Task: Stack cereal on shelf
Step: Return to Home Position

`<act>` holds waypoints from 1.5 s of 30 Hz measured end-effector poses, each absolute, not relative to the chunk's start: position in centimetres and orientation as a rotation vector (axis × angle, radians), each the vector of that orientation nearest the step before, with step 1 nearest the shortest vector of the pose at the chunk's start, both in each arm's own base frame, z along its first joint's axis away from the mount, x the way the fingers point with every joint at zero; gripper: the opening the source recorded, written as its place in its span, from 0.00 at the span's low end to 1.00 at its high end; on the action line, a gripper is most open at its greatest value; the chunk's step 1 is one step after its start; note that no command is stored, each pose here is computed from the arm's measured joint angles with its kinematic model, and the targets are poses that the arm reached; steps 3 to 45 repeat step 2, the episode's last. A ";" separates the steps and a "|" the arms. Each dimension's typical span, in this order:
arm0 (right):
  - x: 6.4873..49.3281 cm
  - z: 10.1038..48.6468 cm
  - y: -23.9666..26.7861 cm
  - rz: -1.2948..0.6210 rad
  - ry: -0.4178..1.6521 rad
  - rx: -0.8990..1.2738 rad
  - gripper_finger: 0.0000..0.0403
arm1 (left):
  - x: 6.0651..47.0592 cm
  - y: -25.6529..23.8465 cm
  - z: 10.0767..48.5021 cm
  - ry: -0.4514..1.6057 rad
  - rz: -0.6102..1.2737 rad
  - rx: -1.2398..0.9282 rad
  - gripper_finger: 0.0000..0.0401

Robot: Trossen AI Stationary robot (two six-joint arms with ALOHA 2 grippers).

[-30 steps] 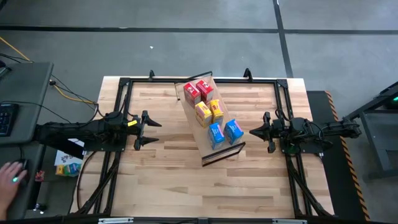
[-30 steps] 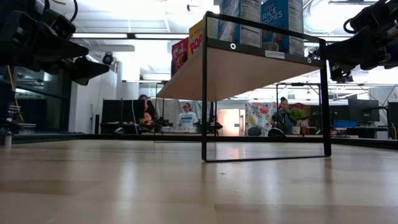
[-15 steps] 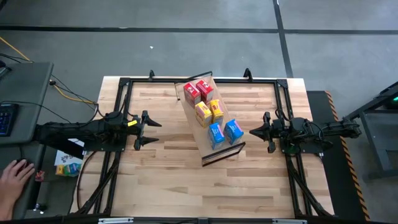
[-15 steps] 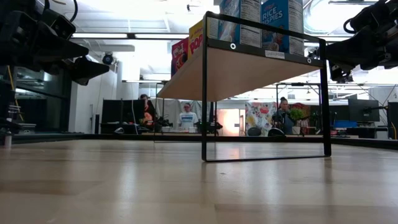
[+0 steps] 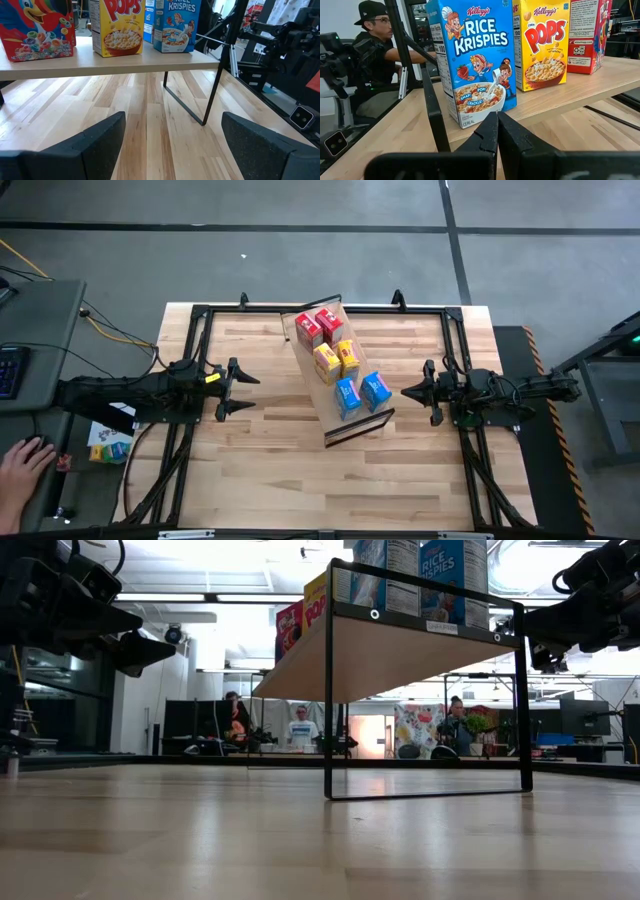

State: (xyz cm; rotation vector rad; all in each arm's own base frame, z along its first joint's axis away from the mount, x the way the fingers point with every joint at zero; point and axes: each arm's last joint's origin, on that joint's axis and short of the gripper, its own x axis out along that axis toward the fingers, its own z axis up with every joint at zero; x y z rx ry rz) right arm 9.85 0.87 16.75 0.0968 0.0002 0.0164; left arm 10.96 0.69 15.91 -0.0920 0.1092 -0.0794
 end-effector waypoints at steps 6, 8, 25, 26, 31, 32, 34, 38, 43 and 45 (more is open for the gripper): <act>9.9 16.8 0.9 0.016 0.000 0.097 0.00 | 11.0 0.7 15.9 0.109 -0.079 -0.092 0.80; 9.9 16.8 0.9 0.016 0.000 0.097 0.00 | 11.0 0.7 15.9 0.109 -0.079 -0.092 0.80; 9.9 16.8 0.9 0.016 0.000 0.097 0.00 | 11.0 0.7 15.9 0.109 -0.079 -0.092 0.80; 9.9 16.8 0.9 0.016 0.000 0.097 0.00 | 11.0 0.7 15.9 0.109 -0.079 -0.092 0.80; 9.9 16.8 0.9 0.016 0.000 0.097 0.00 | 11.0 0.7 15.9 0.109 -0.079 -0.092 0.80; 9.9 16.8 0.9 0.016 0.000 0.097 0.00 | 11.0 0.7 15.9 0.109 -0.079 -0.092 0.80; 9.9 16.8 0.9 0.016 0.000 0.097 0.00 | 11.0 0.7 15.9 0.109 -0.079 -0.092 0.80; 9.9 16.8 0.9 0.016 0.000 0.097 0.00 | 11.0 0.7 15.9 0.109 -0.079 -0.092 0.80; 9.9 16.8 0.9 0.016 0.000 0.097 0.00 | 11.0 0.7 15.9 0.109 -0.079 -0.092 0.80; 9.9 16.8 0.9 0.016 0.000 0.097 0.00 | 11.0 0.7 15.9 0.109 -0.079 -0.092 0.80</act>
